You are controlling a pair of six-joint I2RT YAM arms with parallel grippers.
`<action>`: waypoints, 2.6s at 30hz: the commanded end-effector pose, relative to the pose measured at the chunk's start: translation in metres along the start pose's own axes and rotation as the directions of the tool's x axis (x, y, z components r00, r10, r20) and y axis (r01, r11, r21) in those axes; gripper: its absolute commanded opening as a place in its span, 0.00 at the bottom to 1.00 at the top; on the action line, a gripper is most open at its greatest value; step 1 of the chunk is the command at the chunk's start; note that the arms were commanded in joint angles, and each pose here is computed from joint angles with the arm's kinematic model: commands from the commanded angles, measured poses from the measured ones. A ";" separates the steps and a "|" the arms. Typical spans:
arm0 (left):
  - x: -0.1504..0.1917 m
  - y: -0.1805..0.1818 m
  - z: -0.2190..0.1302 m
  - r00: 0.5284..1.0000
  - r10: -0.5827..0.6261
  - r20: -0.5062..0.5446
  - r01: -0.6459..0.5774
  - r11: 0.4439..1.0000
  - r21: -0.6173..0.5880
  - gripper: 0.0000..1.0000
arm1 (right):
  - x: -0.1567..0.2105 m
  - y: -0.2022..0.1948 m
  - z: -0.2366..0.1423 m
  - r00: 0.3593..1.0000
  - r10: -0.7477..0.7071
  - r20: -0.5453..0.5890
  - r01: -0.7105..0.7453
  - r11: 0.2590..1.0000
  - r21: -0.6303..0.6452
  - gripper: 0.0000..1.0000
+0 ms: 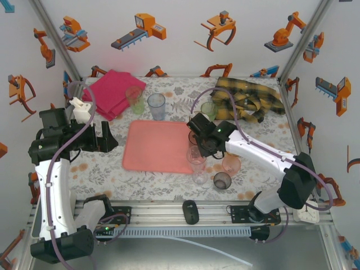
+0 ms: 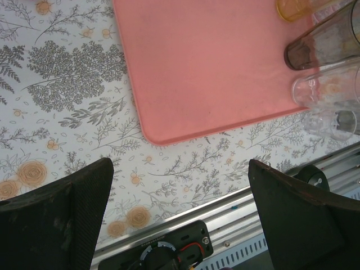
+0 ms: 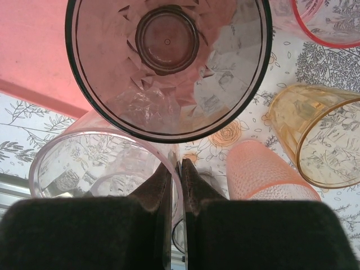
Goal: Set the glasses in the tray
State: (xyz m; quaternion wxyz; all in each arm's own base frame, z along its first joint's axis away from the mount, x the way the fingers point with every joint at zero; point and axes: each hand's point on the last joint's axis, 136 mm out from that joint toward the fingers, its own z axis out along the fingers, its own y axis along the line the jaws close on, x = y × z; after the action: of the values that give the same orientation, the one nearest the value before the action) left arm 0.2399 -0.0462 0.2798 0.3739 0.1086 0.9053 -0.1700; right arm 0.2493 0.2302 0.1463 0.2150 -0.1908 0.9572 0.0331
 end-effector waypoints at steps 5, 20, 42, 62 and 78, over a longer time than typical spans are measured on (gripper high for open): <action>0.003 -0.004 -0.001 1.000 0.021 0.001 -0.021 1.000 0.017 0.97 | -0.001 0.001 0.006 1.000 0.003 0.014 -0.003 1.000 0.015 0.09; 0.001 -0.004 -0.002 1.000 0.019 0.004 -0.019 1.000 0.016 0.97 | -0.001 -0.003 -0.002 1.000 0.004 0.016 -0.004 1.000 0.021 0.28; -0.011 -0.004 -0.007 0.999 0.031 0.016 -0.031 0.999 0.009 0.97 | -0.017 -0.002 -0.045 0.997 0.031 0.075 -0.029 0.999 -0.027 0.43; -0.010 0.001 -0.004 0.999 0.033 0.002 -0.033 0.999 -0.010 0.97 | -0.142 0.047 -0.116 0.952 -0.024 0.306 0.091 0.975 -0.204 0.47; -0.003 0.004 -0.008 0.997 0.067 -0.023 -0.068 0.996 -0.049 0.97 | -0.257 0.077 -0.020 0.937 -0.048 0.346 0.134 0.965 -0.227 0.52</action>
State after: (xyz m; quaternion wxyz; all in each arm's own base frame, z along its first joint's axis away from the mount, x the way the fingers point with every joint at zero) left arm 0.2432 -0.0391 0.2785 0.3656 0.1177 0.9123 -0.1422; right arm 0.4149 0.3874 0.2448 0.3174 -0.2477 0.9017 0.1575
